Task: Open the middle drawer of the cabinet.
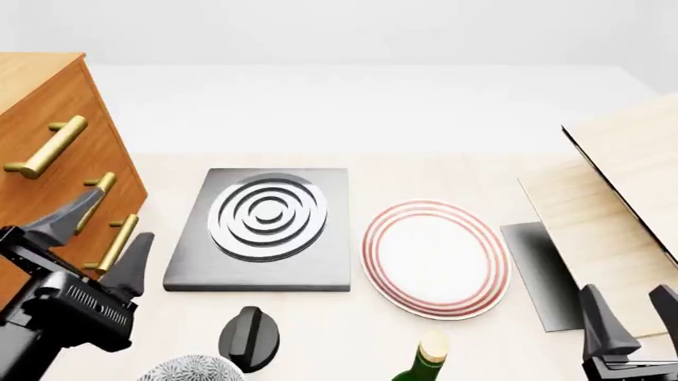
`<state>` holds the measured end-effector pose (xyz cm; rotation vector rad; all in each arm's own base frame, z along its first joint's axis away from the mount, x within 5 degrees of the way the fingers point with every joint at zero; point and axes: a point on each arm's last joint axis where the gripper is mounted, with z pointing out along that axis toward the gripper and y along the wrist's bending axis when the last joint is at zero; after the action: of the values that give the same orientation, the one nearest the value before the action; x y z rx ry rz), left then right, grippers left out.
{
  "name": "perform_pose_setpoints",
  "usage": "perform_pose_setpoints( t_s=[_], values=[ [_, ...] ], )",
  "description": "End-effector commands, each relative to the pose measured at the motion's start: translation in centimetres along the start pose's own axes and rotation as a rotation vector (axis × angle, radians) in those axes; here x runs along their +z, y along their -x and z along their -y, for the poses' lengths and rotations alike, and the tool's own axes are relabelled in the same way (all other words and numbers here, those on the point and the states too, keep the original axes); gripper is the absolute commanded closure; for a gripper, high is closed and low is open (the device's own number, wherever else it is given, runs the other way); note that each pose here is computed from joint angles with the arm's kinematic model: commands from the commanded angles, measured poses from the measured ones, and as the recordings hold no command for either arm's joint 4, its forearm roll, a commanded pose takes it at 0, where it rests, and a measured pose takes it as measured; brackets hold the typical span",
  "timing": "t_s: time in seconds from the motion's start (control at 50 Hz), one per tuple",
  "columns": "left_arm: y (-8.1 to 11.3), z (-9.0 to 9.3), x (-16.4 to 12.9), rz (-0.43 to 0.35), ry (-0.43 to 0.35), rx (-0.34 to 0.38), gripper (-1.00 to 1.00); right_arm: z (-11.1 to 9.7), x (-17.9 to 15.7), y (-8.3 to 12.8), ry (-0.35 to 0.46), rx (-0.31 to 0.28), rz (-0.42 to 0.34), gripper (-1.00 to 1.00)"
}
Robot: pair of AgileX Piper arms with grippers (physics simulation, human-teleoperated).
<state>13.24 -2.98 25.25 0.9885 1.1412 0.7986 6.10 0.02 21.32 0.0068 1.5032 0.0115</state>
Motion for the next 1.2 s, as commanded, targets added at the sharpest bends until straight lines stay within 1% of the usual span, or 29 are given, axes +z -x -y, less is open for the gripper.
perform_pose_setpoints(
  t_s=[0.02, 0.12, 0.16, 0.2, 0.28, 0.32, 0.44, 0.52, 0.62, 0.74, 0.82, 0.92, 1.02, 1.04, 1.2],
  values=[
    [-0.5, 1.2, 1.5, -0.008, -0.005, 0.036, -1.00, 0.0, -0.1, 0.0, 0.000, -0.003, 0.004, -1.00],
    [-0.8, 1.6, 2.1, -0.012, -0.008, 0.060, -1.00, 0.0, -0.1, 0.0, 0.001, -0.004, 0.004, -1.00],
    [-1.0, 1.8, 2.3, -0.025, -0.015, 0.064, -1.00, 0.0, -0.1, 0.0, 0.001, -0.004, 0.004, -1.00],
    [-0.9, 2.1, 2.5, -0.014, -0.018, 0.075, -1.00, 0.0, -0.1, 0.0, 0.001, -0.004, 0.004, -1.00],
    [-1.1, 2.6, 2.7, -0.015, -0.031, 0.089, -1.00, 0.0, -0.1, 0.0, 0.000, -0.004, 0.004, -1.00],
    [-1.4, 2.8, 2.9, -0.030, -0.036, 0.096, -1.00, 0.0, -0.1, 0.0, 0.001, -0.004, 0.004, -1.00],
    [-1.9, 3.7, 3.1, -0.041, -0.036, 0.124, -1.00, 0.0, -0.1, 0.0, 0.001, -0.005, 0.004, -1.00],
    [-2.5, 4.6, 3.6, -0.049, -0.027, 0.159, -1.00, 0.0, -0.1, 0.0, 0.001, -0.004, 0.004, -1.00],
    [-2.6, 4.9, 4.1, -0.046, -0.024, 0.169, -1.00, 0.0, -0.1, 0.0, 0.000, -0.004, 0.004, -1.00],
    [-2.9, 5.4, 4.0, -0.059, -0.045, 0.172, -1.00, 0.0, -0.1, 0.0, 0.000, -0.004, 0.004, -1.00],
    [-3.4, 6.3, 4.0, -0.068, -0.061, 0.195, -1.00, 0.0, -0.1, 0.0, 0.000, -0.004, 0.004, -1.00],
    [-3.9, 6.3, 4.4, -0.096, -0.065, 0.196, -1.00, 0.0, -0.1, 0.0, 0.000, -0.004, 0.004, -1.00],
    [-4.1, 6.6, 4.3, -0.103, -0.078, 0.217, -1.00, 0.0, -0.1, 0.0, 0.000, -0.004, 0.004, -1.00],
    [-4.4, 6.7, 4.3, -0.117, -0.085, 0.214, -1.00, 0.0, -0.1, 0.0, 0.000, -0.004, 0.004, -1.00],
    [-5.2, 6.6, 4.6, -0.156, -0.084, 0.229, -1.00, 0.0, -0.1, 0.0, 0.001, -0.004, 0.004, -1.00]
  ],
)
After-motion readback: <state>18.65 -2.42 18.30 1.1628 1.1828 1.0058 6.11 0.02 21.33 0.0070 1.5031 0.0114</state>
